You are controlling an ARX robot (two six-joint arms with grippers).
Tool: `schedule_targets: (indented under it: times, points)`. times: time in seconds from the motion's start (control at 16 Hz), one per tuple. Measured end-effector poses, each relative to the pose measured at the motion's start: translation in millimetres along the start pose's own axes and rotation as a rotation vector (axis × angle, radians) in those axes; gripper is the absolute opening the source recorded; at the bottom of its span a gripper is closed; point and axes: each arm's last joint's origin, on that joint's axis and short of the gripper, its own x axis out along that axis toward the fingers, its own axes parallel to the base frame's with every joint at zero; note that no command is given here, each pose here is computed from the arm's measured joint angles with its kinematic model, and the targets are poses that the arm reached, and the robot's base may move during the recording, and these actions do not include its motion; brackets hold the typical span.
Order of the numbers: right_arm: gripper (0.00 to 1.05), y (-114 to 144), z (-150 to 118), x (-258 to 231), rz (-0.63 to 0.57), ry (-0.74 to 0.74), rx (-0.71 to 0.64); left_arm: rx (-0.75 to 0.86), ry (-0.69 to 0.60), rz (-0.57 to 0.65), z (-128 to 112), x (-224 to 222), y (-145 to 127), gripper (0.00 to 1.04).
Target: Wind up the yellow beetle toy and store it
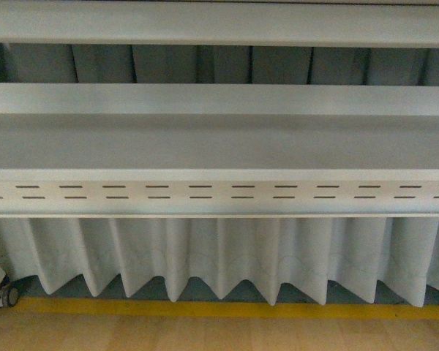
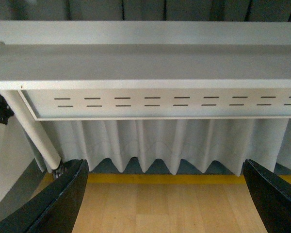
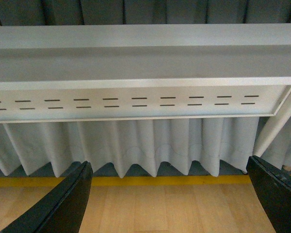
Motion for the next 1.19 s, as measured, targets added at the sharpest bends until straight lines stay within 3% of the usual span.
schedule_targets:
  times: [1.19]
  points:
    - [0.98, 0.0, 0.3, 0.0, 0.0, -0.003, 0.0, 0.0, -0.003, 0.002, 0.3, 0.0, 0.0, 0.98]
